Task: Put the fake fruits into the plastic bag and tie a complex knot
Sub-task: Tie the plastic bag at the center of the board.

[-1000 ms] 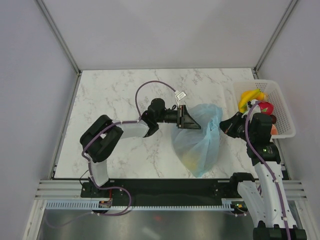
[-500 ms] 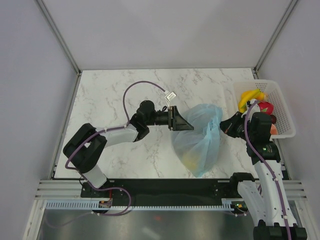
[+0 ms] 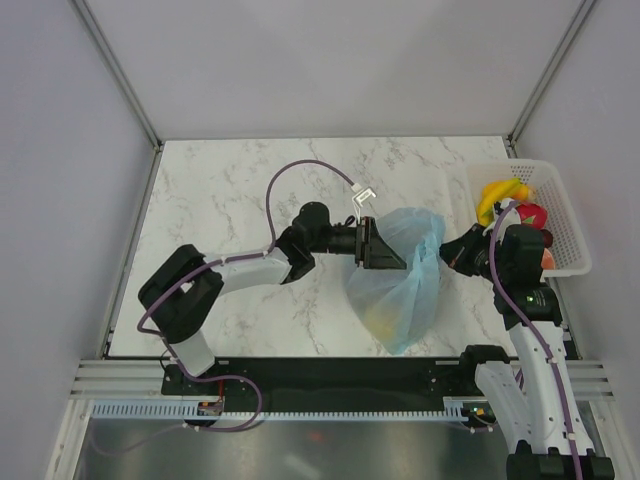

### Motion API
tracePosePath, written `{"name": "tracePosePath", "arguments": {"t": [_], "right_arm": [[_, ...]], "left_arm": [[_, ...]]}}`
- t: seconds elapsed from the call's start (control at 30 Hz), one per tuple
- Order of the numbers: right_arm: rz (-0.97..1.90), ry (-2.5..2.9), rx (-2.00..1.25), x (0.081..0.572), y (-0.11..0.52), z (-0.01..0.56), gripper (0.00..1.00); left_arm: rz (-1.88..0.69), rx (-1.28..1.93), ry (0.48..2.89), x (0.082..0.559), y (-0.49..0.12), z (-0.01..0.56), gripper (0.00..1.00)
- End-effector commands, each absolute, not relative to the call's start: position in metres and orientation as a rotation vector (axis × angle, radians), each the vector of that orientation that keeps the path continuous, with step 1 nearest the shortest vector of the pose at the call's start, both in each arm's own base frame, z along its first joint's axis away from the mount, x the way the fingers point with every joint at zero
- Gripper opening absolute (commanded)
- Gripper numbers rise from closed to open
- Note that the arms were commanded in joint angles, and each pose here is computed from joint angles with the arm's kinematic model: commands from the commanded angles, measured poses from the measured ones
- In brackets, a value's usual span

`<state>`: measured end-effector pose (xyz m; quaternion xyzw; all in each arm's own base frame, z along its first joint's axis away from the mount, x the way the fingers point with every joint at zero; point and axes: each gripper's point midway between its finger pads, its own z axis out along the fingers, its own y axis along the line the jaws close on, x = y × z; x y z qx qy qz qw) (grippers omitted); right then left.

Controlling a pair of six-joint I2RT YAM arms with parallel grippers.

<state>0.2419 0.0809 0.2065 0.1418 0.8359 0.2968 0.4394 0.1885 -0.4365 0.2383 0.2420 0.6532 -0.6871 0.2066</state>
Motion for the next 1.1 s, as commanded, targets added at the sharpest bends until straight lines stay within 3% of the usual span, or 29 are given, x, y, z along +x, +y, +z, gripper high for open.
{"name": "tracePosePath", "arguments": {"t": [0.0,1.07], "right_arm": [[0.734,2.019,0.304,0.245,0.081,0.228,0.0],[0.734,2.026,0.308,0.244,0.081,0.225,0.0]], "left_arm": [[-1.87,0.7,1.763,0.197,-0.447,0.244,0.5],[-2.038,0.681,1.647,0.193,-0.482,0.263,0.55]]}}
